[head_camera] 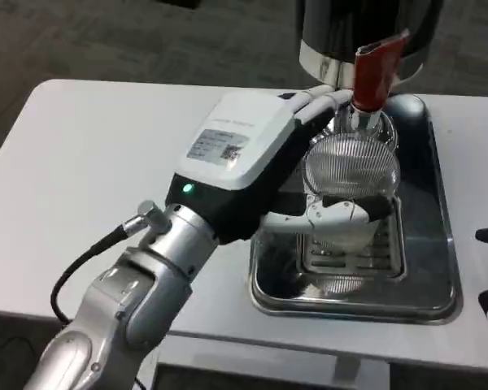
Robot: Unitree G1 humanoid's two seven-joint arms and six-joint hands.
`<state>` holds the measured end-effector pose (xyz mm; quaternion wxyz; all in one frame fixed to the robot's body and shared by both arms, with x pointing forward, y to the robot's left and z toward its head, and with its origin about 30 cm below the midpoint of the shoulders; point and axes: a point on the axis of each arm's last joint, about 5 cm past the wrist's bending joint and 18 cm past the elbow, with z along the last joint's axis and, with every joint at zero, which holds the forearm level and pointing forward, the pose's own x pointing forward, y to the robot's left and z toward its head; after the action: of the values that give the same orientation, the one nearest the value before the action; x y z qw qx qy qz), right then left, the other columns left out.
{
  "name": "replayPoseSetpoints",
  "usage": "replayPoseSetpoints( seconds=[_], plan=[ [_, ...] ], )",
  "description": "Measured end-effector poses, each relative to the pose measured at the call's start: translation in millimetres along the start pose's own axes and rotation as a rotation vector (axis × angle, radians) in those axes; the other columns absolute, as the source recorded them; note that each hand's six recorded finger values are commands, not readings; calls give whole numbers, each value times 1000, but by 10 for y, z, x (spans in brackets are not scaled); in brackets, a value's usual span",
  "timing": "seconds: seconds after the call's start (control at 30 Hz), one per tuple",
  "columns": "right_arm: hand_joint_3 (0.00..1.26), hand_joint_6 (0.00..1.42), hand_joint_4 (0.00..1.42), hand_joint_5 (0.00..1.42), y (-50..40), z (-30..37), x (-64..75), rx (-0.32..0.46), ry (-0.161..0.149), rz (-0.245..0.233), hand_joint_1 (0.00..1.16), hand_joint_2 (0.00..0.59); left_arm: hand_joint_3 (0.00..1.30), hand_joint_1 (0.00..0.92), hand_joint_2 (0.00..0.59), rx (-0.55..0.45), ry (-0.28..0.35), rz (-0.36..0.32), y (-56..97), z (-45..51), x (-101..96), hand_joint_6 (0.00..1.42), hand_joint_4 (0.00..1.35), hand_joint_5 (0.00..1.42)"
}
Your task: Grasp the cup under the faucet to collect the drink, then remove the cup.
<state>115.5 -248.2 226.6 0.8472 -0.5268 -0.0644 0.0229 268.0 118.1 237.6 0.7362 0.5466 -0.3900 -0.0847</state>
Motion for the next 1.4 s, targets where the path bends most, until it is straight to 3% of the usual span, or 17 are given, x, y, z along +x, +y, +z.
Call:
replayPoseSetpoints(
  seconds=[0.2, 0.37, 0.6, 0.9, 1.0, 1.1, 1.4],
  plan=[
    [167, 111, 18, 28, -5, 4, 11, 4, -6, -3, 371, 485, 256, 111, 116, 4, 32, 18, 82, -39, -131, 810, 207, 488],
    [182, 113, 22, 37, -5, 9, 27, 7, -9, -2, 371, 485, 300, 115, 121, -12, 63, 73, 221, -64, -313, 846, 296, 541],
    [196, 113, 32, 39, 1, 16, 44, 16, -9, -1, 371, 485, 373, 99, 140, -49, 31, 191, 545, 43, -525, 859, 400, 578],
    [197, 113, 44, 50, 6, 26, 65, 25, -12, -1, 371, 485, 381, 48, 156, -168, -97, 304, 916, 125, -525, 455, 406, 481],
    [200, 113, 44, 50, 3, 29, 70, 26, -13, -4, 371, 485, 338, 29, 154, -192, -177, 294, 1045, 146, -445, 404, 354, 449],
    [203, 113, 47, 50, 4, 35, 71, 26, -16, -3, 371, 485, 298, 5, 154, -278, -293, 297, 1183, 189, -327, 392, 314, 420],
    [212, 113, 57, 50, 6, 44, 50, 24, -17, 0, 381, 478, 231, 0, 149, -486, -299, 170, 1139, 101, -105, 346, 224, 353]
  ],
)
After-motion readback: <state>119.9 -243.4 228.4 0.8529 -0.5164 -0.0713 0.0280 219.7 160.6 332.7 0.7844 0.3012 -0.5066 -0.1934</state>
